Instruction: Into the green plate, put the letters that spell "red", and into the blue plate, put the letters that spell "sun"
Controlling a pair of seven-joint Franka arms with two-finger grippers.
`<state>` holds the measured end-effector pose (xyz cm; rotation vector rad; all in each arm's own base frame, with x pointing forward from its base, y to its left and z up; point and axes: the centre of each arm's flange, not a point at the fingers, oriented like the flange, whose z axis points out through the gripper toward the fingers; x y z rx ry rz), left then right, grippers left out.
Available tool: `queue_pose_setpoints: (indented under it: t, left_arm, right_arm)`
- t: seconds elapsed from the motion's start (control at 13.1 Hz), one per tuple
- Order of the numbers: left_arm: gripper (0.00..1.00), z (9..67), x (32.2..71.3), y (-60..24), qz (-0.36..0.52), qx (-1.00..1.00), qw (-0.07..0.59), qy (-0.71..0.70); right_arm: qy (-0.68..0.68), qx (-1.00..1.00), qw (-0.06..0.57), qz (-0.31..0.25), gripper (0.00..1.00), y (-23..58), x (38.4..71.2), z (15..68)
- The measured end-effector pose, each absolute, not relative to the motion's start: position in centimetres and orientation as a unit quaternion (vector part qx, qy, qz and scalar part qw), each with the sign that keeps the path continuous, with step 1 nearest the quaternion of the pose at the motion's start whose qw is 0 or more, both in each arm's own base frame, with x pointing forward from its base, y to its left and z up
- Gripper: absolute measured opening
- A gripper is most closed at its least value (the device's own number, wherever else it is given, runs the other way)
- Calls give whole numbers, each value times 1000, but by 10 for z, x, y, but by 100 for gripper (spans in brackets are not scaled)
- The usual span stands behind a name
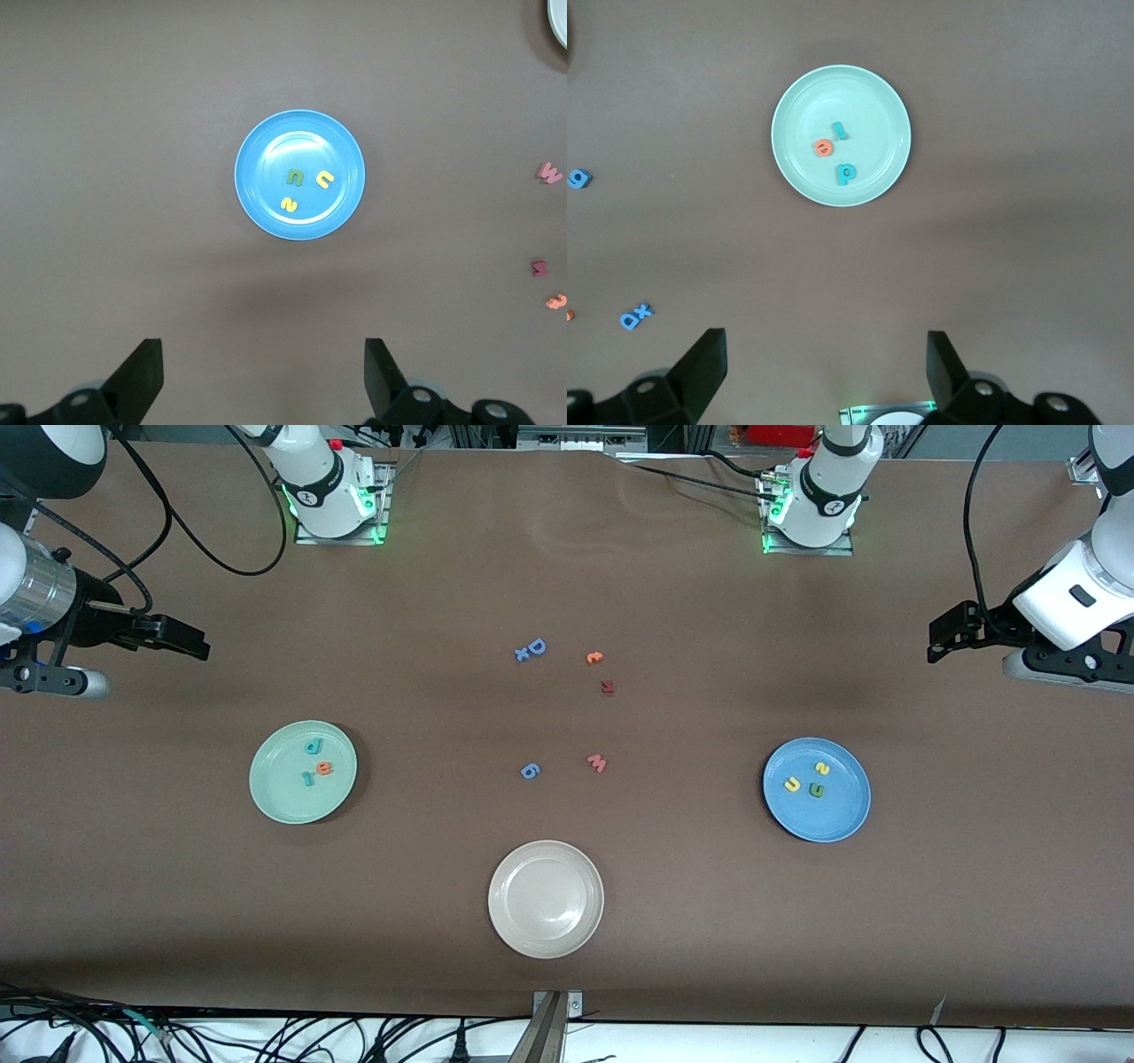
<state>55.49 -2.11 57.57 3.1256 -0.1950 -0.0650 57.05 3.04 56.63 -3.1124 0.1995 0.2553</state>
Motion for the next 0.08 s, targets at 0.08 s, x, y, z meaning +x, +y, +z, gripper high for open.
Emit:
queue_pose_setpoints:
  t: [0.08]
  left_arm:
    - [100,576,555,-21,-21,998,5,-62]
  right_arm:
    - [61,-995,6,82,100,30,571,566]
